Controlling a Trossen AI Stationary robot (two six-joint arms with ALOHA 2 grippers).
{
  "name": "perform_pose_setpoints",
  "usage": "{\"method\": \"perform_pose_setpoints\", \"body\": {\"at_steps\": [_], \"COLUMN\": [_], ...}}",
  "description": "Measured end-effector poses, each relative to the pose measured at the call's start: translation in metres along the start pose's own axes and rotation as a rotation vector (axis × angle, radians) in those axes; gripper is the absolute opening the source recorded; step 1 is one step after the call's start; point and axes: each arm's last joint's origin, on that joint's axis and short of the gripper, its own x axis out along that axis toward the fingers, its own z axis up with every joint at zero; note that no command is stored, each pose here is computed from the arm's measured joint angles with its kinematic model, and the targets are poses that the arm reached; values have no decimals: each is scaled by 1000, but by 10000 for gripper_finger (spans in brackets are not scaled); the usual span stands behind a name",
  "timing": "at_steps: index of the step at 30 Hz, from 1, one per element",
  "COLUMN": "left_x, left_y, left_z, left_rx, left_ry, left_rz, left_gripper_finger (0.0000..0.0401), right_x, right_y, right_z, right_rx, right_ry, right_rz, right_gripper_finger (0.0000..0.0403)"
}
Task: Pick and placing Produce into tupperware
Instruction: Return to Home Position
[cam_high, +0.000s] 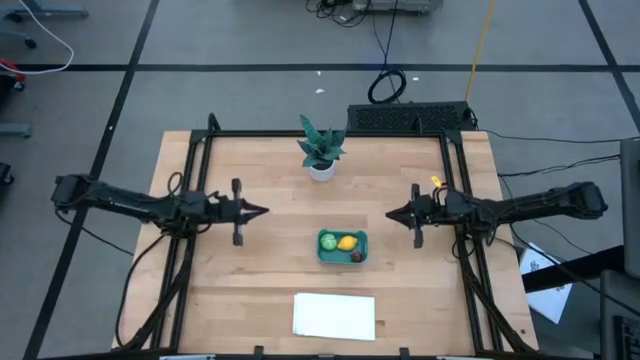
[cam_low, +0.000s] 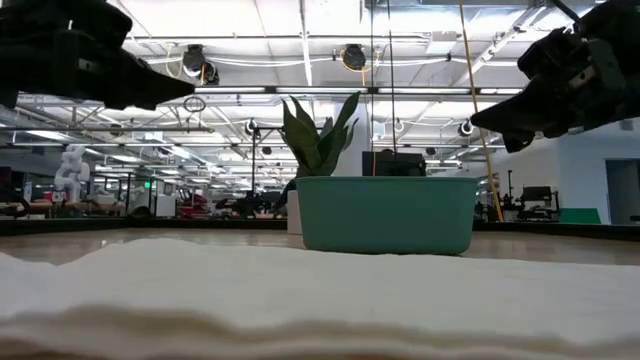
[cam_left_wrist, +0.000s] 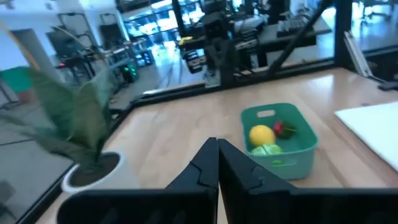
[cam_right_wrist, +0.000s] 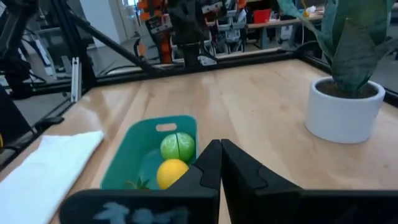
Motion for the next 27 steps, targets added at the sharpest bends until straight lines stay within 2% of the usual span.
{"method": "perform_pose_setpoints", "body": {"at_steps": [18,27], "left_x": [-30,-40], "left_y": [4,2], "left_z": [7,11], "left_rx": [-15,-7], "left_ry": [-1,-46], "left_rz": [63,43], "left_gripper_finger": [1,1], "right_x": [-17,-26], "right_y": [3,7], "right_z": [12,16], "right_rx": [5,-3], "right_ry": [-110,-163], "right_rz": [54,96], "right_gripper_finger": [0,0]}}
